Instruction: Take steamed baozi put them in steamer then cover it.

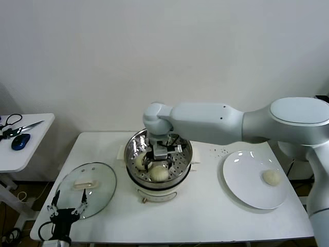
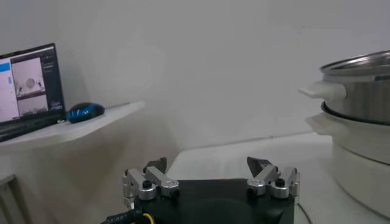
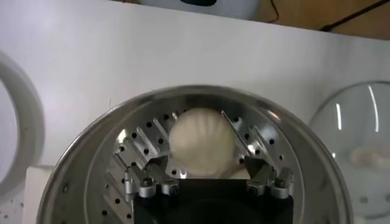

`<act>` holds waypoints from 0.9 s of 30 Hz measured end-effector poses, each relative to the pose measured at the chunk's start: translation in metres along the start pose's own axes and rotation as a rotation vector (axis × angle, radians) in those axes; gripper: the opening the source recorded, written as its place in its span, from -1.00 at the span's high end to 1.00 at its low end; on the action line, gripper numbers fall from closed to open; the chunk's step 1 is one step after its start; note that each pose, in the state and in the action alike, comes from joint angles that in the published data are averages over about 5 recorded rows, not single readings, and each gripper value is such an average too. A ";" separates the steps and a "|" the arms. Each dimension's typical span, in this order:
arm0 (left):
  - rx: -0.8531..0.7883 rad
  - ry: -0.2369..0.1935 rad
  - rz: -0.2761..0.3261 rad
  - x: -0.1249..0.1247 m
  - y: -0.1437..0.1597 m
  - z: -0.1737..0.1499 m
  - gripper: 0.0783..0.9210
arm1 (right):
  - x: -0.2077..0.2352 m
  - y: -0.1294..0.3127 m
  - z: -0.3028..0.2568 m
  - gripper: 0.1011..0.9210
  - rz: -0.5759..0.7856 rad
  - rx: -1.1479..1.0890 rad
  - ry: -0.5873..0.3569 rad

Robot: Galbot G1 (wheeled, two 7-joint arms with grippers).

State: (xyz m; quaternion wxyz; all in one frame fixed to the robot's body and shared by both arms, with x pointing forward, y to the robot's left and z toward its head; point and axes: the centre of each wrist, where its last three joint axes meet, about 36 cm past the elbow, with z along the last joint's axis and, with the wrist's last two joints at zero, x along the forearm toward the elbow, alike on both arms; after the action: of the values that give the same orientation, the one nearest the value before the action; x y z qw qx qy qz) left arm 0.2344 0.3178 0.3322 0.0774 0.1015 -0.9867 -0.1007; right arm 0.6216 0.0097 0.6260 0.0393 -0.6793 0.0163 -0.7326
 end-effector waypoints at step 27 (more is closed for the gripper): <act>-0.025 -0.015 0.009 0.002 0.008 -0.005 -0.77 | 0.020 0.383 0.016 -0.76 0.134 -1.370 0.098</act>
State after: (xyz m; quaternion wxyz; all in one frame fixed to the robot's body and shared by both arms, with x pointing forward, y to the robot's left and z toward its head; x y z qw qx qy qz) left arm 0.2315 0.3244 0.3394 0.0719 0.0954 -0.9863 -0.1134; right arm 0.6492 -0.3726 0.6176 -0.3543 -0.5148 0.5194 -0.5829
